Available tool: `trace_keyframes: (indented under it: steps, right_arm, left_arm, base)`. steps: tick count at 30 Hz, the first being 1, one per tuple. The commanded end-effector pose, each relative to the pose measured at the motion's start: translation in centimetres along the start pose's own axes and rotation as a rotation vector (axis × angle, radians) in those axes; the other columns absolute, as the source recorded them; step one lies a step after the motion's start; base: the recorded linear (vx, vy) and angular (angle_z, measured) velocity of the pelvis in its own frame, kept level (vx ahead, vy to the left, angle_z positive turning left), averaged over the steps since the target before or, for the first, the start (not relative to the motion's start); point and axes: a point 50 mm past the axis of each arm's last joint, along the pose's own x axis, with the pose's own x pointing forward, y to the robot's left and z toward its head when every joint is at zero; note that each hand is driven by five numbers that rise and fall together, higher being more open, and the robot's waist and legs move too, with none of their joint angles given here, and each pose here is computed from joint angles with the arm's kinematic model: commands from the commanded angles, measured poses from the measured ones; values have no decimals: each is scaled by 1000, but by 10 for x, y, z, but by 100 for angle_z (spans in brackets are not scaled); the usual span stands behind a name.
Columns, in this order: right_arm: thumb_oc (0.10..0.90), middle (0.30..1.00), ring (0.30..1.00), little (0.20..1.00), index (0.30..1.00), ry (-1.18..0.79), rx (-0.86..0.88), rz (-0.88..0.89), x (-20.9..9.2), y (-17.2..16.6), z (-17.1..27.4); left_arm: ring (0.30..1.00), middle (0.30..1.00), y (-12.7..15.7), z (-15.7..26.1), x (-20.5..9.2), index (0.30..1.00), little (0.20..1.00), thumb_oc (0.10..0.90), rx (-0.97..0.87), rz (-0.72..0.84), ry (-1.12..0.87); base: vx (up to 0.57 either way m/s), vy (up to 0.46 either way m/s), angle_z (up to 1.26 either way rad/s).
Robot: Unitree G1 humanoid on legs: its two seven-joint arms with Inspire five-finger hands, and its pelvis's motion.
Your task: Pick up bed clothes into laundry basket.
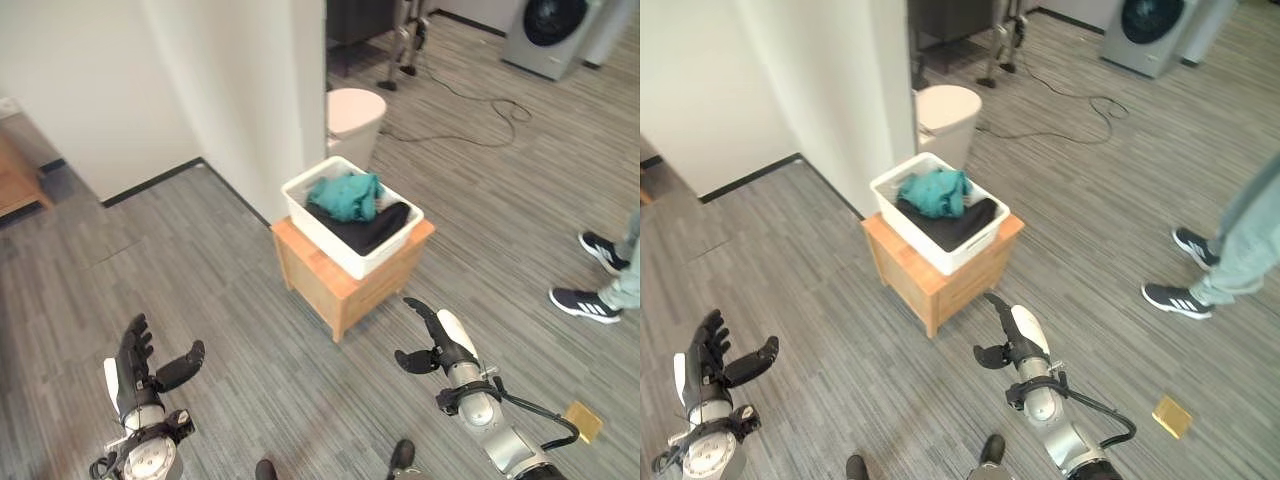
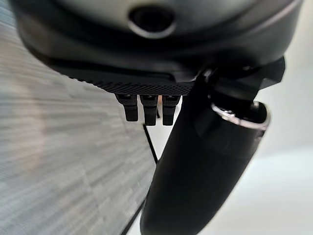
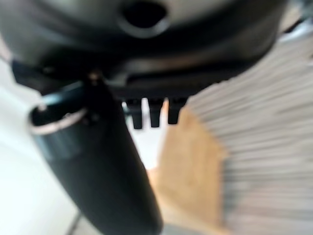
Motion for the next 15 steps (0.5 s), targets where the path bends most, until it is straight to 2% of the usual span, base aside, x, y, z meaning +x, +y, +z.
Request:
trace_keyframes:
  steps: [1,4,8,13,15]
  right_arm:
    - [800,900,900,900,900,-332,151,-155,24,-26,77]
    - [800,900,900,900,900,-397,177,-174,25,-31,92]
    - [800,900,900,900,900,-438,239,-212,29,-38,103]
    - [800,900,900,900,900,-547,240,-219,49,-47,139]
    - [800,900,900,900,900,-577,119,-275,54,-69,144]
  left_arm:
    - [900,900,20,61,17,900,900,800,-3,19,-292]
    - [900,900,5,66,20,900,900,800,-5,-74,-311]
    - [900,900,-6,64,20,900,900,800,51,-149,-309]
    - [900,900,19,46,13,900,900,800,31,-41,-233]
    - [900,900,30,39,12,900,900,800,-43,40,-198]
  base:
    - [-301,45,65]
    - [-264,103,106]
    - [-147,136,168]
    - [-126,-52,76]
    - [-292,53,90]
